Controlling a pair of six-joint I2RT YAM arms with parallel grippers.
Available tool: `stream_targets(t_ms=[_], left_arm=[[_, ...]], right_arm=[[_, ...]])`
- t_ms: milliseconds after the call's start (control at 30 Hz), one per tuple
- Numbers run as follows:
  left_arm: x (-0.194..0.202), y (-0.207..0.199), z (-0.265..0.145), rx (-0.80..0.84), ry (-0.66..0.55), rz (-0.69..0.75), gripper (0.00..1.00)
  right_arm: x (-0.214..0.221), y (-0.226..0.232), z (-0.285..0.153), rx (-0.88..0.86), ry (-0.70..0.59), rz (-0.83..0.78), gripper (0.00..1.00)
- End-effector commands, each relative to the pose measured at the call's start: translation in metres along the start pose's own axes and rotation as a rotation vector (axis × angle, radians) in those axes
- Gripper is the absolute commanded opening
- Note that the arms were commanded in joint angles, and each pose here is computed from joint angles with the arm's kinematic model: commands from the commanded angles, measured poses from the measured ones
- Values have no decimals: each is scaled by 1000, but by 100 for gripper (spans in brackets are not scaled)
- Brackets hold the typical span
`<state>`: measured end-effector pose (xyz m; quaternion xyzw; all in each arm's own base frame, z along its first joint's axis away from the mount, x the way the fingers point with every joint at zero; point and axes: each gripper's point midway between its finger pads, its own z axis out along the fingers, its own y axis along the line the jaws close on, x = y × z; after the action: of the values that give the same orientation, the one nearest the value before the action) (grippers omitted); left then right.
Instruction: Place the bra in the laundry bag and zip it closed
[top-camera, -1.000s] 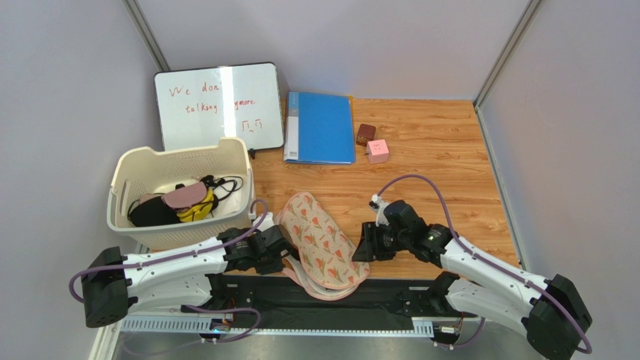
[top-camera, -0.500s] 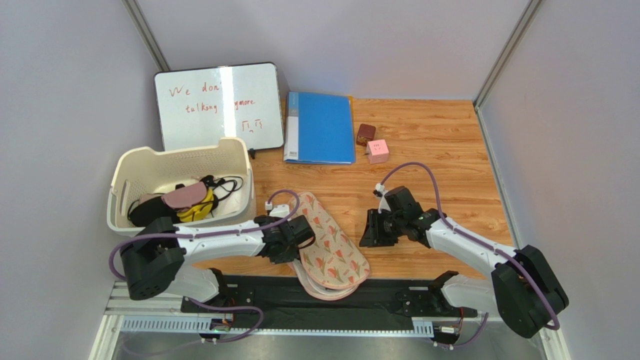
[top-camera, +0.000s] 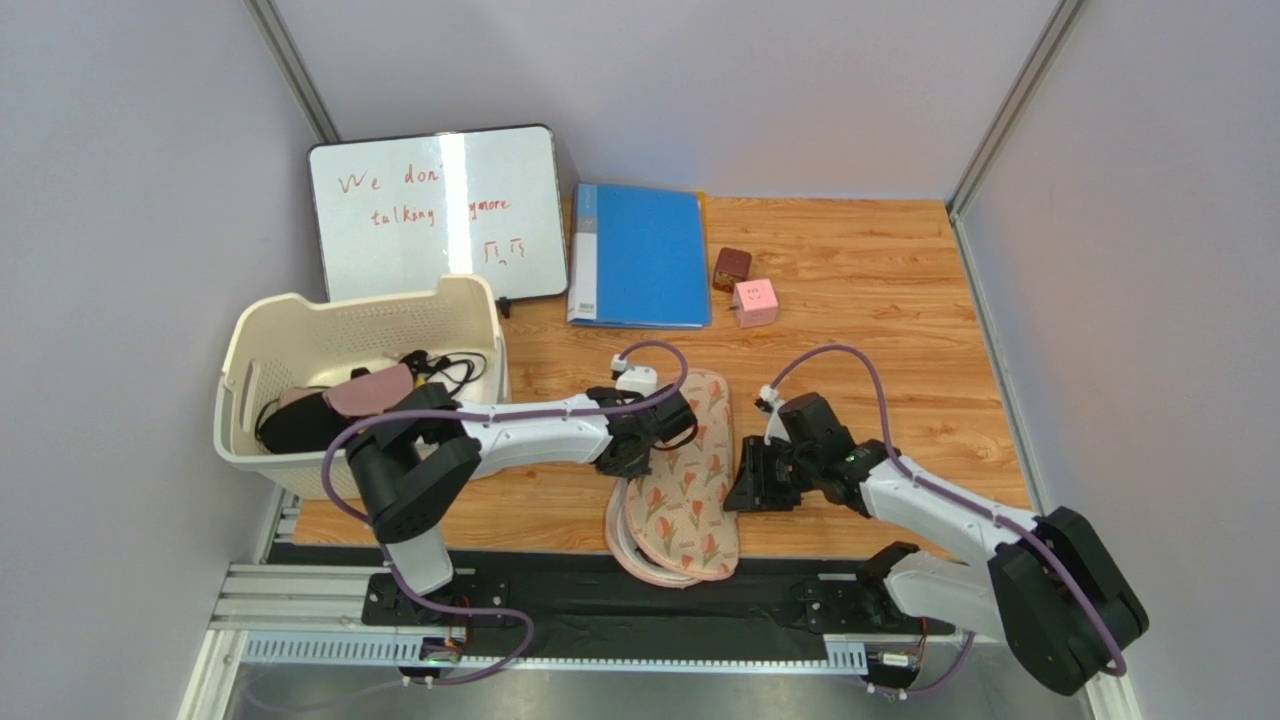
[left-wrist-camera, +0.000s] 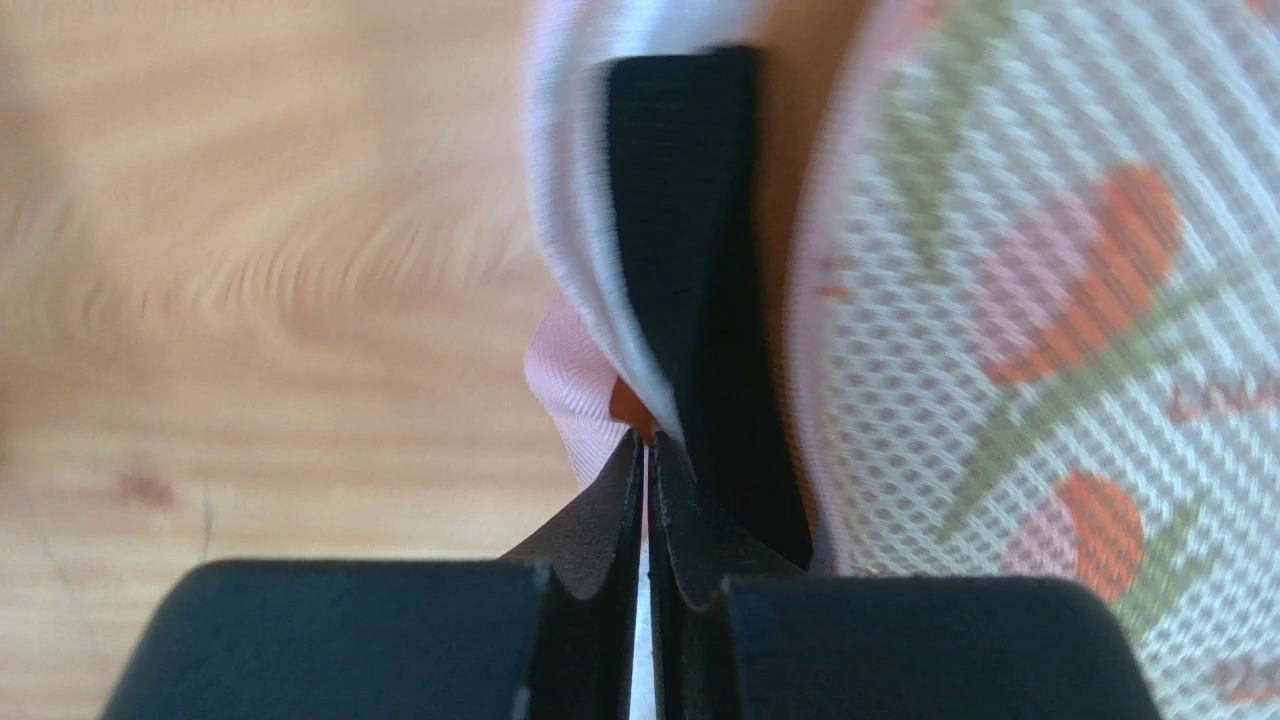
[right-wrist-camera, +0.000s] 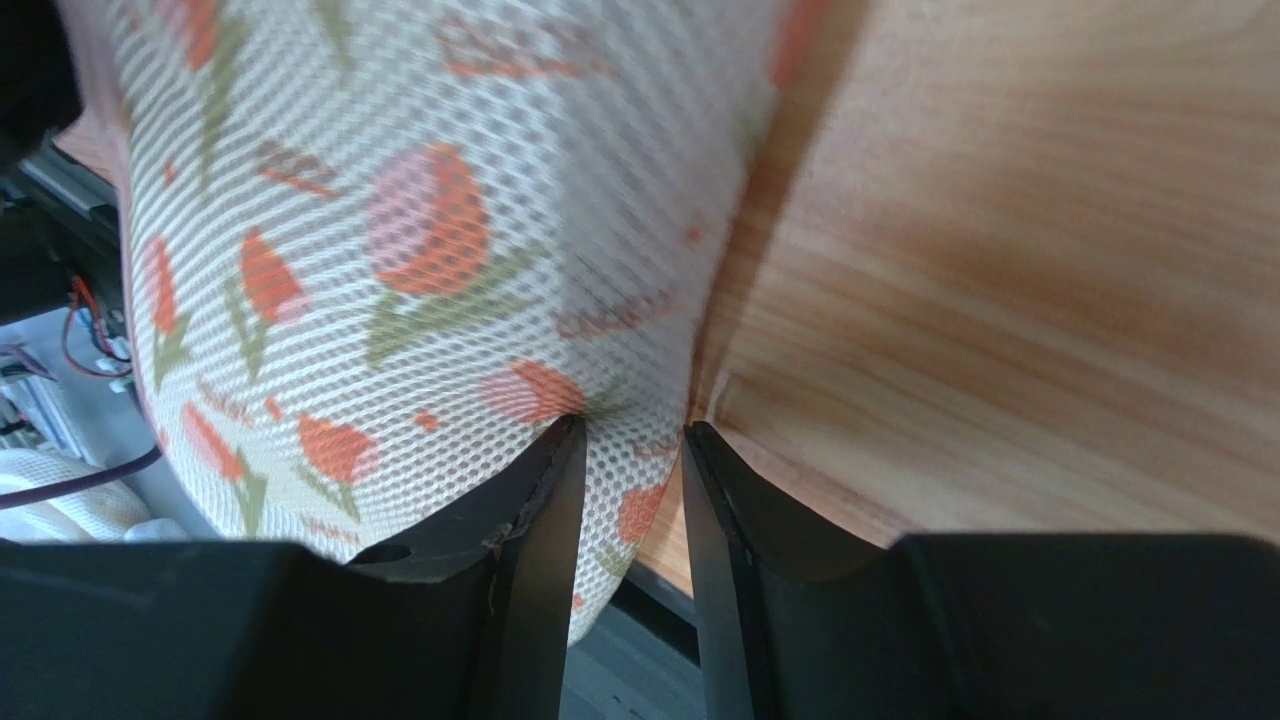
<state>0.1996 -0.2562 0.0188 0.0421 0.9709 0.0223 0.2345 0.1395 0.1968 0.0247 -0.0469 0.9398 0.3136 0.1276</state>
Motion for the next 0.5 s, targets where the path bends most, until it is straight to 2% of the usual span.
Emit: stream_targets(t_ms=[0, 100, 233, 333, 367, 467], left_arm=[[-51, -22, 7, 52, -95, 62, 7], [-76, -39, 11, 101, -118, 73, 7], [-115, -71, 0, 211, -188, 173, 9], [-131, -64, -12, 162, -219, 213, 25], [-142, -51, -22, 110, -262, 193, 38], [-141, -20, -48, 69, -279, 151, 51]], right_arm=[[-7, 11, -10, -45, -93, 36, 36], [-7, 18, -19, -76, -123, 50, 36], [-7, 29, -22, -134, -136, 53, 35], [-5, 36, -22, -158, -103, 52, 35], [-10, 41, -25, -162, -109, 42, 35], [-11, 44, -31, -159, -104, 22, 36]])
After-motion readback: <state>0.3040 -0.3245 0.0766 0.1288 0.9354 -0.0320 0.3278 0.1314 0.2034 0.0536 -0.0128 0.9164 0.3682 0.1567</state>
